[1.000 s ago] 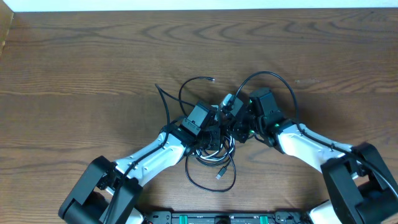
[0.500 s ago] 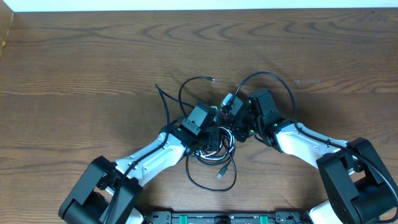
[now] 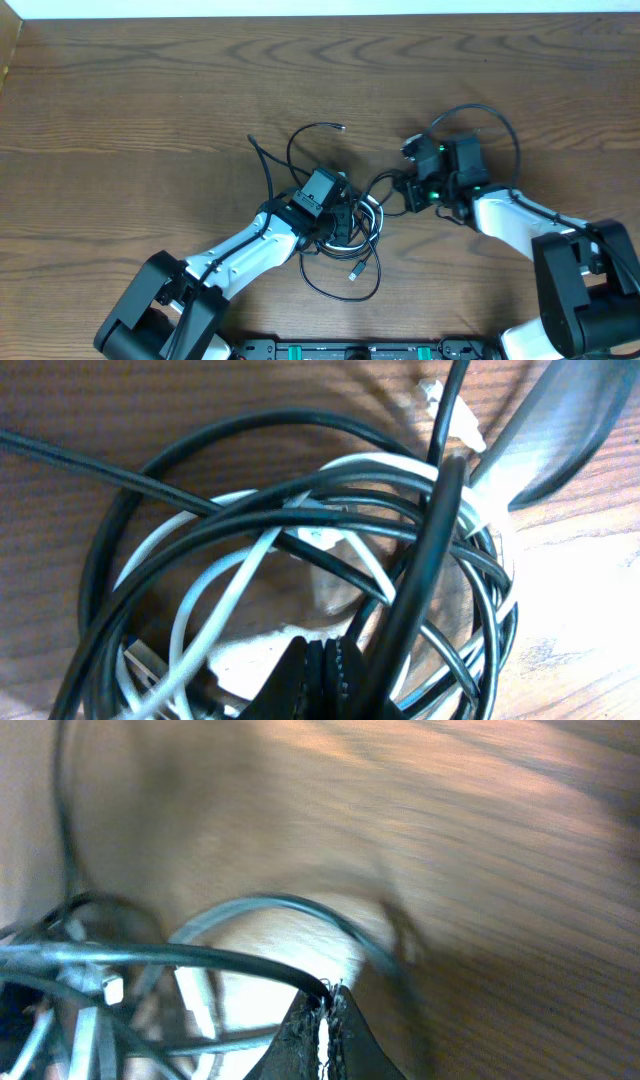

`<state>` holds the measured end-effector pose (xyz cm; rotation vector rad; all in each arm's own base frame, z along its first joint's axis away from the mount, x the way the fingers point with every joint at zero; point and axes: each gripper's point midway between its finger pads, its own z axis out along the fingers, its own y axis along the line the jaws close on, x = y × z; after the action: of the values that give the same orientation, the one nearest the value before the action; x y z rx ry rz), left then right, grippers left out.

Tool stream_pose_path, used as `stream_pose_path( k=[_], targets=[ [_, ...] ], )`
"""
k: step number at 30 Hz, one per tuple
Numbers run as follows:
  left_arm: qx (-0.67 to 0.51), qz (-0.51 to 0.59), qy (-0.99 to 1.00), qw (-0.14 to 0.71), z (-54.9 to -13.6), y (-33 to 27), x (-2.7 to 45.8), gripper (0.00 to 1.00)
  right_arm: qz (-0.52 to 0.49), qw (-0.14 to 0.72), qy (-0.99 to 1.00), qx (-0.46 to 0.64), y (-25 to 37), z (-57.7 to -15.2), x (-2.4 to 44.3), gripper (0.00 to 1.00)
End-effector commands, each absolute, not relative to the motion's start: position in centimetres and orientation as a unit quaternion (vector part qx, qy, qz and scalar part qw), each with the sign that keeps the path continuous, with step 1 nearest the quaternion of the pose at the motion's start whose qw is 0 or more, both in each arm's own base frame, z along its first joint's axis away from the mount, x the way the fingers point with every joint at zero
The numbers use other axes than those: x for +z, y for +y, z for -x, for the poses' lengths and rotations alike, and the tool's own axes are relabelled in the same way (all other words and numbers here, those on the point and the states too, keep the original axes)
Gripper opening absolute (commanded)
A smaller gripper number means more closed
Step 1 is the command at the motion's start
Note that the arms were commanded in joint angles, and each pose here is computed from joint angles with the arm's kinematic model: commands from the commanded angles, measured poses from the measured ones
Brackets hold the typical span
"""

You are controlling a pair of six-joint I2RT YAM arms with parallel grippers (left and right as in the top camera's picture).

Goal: Untangle cables

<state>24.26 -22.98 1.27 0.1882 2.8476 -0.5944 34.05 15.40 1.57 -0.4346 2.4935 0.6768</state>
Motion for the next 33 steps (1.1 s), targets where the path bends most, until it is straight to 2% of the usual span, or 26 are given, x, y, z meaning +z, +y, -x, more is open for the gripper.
stream_pose_path(
  k=[1, 9, 10, 14, 16, 21, 27, 33],
  targets=[
    [-0.189, -0.063, 0.974, 0.106, -24.0, -22.4, 0.9, 0.08, 0.088, 0.276, 0.927, 0.239, 12.3, -35.6, 2.7, 0.01],
    [-0.189, -0.063, 0.974, 0.105, -24.0, -22.4, 0.9, 0.08, 0.086, 0.272, 0.910, 0.299, 12.5, -35.3, 3.8, 0.03],
    [-0.189, -0.063, 0.974, 0.105, -24.0, -22.4, 0.9, 0.08, 0.092, 0.272, 0.906, 0.311, 13.0, -35.2, 4.0, 0.08],
    [-0.189, -0.063, 0.974, 0.105, -23.9, -22.4, 0.9, 0.08, 0.148, 0.273, 0.872, 0.377, 15.8, -34.1, 5.8, 0.39],
    [-0.189, -0.063, 0.974, 0.105, -23.9, -22.4, 0.9, 0.08, 0.165, 0.273, 0.867, 0.383, 16.7, -33.8, 5.9, 0.45],
    [-0.195, -0.065, 0.973, 0.101, -23.8, -22.6, 0.9, 0.08, 0.203, 0.280, 0.862, 0.370, 18.7, -33.3, 5.9, 0.51],
    [-0.263, -0.105, 0.957, 0.057, -21.7, -24.8, 1.7, 0.08, 0.226, 0.284, 0.874, 0.323, 20.3, -33.0, 4.9, 0.59],
    [-0.338, -0.164, 0.927, 0.016, -19.4, -26.8, 3.2, 0.08, 0.234, 0.290, 0.881, 0.291, 20.9, -33.0, 4.3, 0.61]
  ],
)
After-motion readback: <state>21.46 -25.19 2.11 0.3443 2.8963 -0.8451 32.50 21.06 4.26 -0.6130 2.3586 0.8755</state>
